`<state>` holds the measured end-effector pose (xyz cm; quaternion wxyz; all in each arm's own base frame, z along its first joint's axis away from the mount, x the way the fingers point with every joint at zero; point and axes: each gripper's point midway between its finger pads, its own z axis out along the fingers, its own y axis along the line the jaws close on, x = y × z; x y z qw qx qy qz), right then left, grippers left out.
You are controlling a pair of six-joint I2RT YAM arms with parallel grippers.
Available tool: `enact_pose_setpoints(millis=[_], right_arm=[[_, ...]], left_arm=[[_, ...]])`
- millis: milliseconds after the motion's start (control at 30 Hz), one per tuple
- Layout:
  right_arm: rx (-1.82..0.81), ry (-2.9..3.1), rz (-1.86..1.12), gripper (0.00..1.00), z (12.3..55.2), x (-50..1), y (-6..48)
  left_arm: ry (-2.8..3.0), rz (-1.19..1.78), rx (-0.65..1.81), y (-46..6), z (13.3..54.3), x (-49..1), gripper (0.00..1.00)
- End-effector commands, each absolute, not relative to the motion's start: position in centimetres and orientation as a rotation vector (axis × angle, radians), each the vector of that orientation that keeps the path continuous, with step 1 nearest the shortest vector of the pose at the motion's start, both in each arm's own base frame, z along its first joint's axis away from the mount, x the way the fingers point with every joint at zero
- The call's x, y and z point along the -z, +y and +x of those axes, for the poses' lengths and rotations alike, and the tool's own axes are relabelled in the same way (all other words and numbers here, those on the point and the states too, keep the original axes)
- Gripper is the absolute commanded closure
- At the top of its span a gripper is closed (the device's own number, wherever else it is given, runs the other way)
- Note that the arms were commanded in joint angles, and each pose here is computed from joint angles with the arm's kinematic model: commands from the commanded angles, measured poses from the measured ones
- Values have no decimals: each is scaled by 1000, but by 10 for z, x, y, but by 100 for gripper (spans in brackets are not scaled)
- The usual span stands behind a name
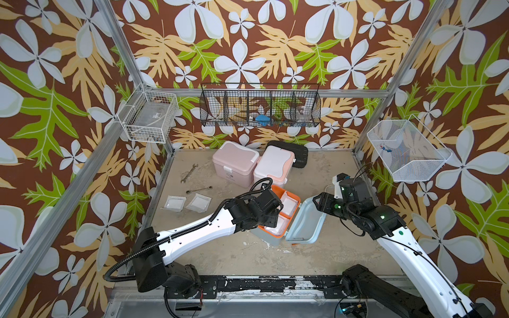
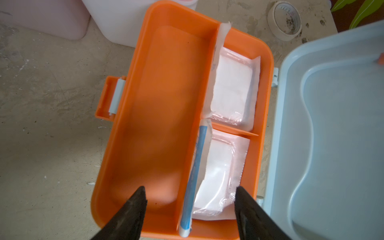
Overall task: Open first aid kits and take out gauze
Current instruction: Pick up the gauze from the first aid kit.
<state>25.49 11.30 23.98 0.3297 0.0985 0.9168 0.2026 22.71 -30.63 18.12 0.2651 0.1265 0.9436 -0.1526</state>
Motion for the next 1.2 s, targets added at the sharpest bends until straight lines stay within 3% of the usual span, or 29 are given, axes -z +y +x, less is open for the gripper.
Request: enact_pose_setpoints(millis=[0,167,500,667,733,967,1167], right_arm=[[-549,2377,240,39,257,-244,116],[-552,2372,241,39,255,-245,115],[-573,2371,242,39,253,-245,117],[-578,2369,242,39,252,-246,117],[-579,2369,241,39,252,-246,117],[-585,2371,242,39,252,-245,118],[-595,2366,243,39,251,-248,118]], left_arm=[[2549,388,366,-312,226,-178,40],[2546,382,275,-308,231,-174,60],[2566,402,212,-309,235,-160,63],[2572,408,211,-311,235,-156,87],[2571,408,220,-312,234,-157,92],[2556,405,219,-310,235,-167,100],[2437,267,292,-284,243,-231,100]])
